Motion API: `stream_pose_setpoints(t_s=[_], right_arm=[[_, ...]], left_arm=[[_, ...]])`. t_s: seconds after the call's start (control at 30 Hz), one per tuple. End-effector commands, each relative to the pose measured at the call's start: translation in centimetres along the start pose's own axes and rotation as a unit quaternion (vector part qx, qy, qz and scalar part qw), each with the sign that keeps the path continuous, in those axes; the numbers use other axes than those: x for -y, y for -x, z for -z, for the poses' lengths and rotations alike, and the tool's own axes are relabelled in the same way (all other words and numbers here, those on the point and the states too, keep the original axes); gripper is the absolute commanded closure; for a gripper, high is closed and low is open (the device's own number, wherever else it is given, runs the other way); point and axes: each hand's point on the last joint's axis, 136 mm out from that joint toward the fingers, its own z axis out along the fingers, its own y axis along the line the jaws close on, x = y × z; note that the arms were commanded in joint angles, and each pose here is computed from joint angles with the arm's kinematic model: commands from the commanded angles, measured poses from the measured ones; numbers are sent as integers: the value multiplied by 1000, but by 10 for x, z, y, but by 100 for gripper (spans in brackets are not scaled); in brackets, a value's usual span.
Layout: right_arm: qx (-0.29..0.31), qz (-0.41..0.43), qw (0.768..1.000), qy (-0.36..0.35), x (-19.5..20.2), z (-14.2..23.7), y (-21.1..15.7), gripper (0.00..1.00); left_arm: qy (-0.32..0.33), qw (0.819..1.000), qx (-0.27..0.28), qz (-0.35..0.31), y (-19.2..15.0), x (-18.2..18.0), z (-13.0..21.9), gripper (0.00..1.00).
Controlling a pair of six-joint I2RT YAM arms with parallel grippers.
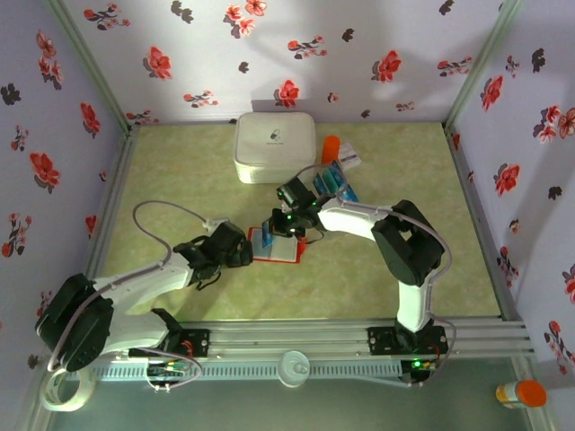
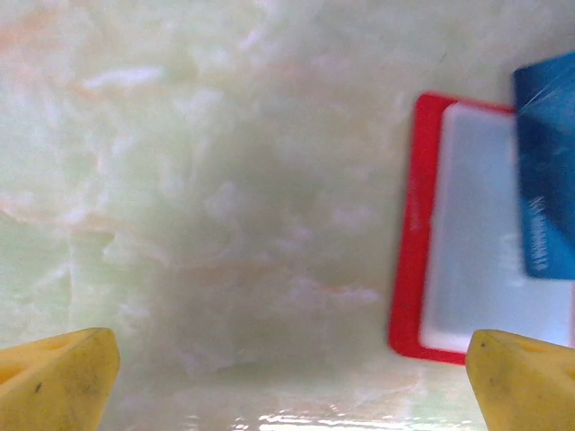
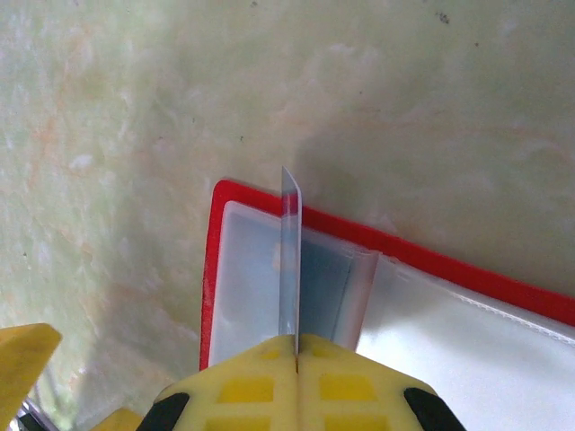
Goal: Put the credit cards into the card holder
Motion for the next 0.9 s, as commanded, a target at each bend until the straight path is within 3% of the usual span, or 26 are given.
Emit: stream_pose_setpoints(t_s=[0.0,0.47,0.87], right_arm=[[-18,-18,1000,-16,16,-8,-15,100],[-27,-7,999,-26,20,-11,-35,100],[-44,10,998,-49,33,-11,-47,100]], left_arm=[[3,1000,-1,-19,15,1,10,0],[9,999,-27,-32,29,1,7,0],[12,999,-23,-36,35,8,-22,0]])
